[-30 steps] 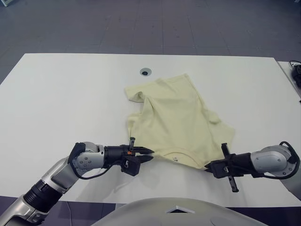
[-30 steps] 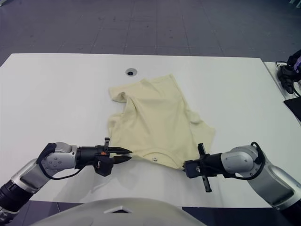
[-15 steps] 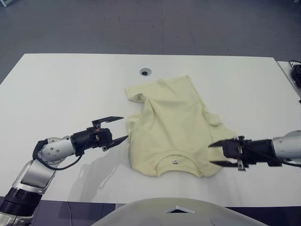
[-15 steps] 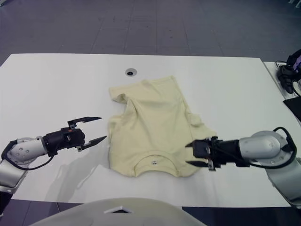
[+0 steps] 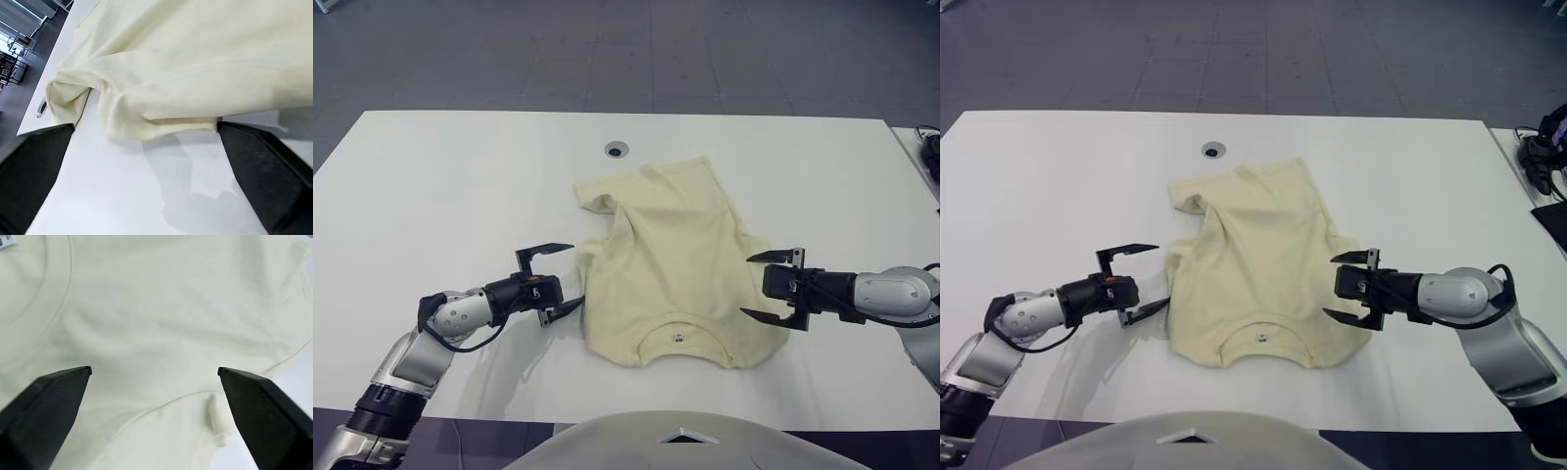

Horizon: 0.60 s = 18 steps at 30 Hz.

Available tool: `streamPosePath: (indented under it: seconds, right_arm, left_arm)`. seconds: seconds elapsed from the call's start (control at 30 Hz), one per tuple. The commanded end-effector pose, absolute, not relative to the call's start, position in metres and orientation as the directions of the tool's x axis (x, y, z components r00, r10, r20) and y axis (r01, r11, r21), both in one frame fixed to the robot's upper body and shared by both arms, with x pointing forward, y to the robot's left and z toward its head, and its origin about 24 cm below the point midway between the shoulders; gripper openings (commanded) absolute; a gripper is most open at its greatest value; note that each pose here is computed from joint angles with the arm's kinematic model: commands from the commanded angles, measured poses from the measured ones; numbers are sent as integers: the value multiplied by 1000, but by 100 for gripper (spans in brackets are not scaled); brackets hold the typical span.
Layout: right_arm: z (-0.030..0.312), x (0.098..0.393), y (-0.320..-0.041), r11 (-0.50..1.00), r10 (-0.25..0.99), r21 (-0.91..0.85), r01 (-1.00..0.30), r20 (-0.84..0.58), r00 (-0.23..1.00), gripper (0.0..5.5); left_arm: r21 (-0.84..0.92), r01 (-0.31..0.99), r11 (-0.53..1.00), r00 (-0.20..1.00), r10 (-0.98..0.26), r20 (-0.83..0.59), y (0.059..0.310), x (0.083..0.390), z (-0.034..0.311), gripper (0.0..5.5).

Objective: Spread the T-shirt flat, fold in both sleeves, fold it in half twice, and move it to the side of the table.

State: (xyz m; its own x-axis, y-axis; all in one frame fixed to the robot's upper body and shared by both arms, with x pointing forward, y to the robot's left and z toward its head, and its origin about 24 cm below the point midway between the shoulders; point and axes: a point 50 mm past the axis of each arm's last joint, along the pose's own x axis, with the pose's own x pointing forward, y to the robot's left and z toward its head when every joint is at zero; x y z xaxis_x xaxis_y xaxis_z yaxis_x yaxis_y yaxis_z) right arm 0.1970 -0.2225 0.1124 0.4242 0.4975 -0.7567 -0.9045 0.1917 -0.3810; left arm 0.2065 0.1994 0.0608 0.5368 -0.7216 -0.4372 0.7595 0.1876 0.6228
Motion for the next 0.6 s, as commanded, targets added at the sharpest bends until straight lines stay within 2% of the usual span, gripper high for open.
streamPosePath:
  seconds: [0.03, 0.3, 0.6]
  right_arm:
    - [110, 203, -230, 218, 459, -421, -880, -752, 473, 538]
    - [105, 209, -242, 264, 436, -436, -860, -742, 509, 538]
    - [101, 207, -243, 273, 433, -426, -863, -747, 505, 538]
  left_arm:
    - [616, 765, 190, 536, -718, -444, 199, 208, 59, 540]
    - [593, 778, 208, 514, -754, -409, 195, 209, 69, 540]
    - [618, 762, 194, 539, -719, -438, 193, 220, 56, 540]
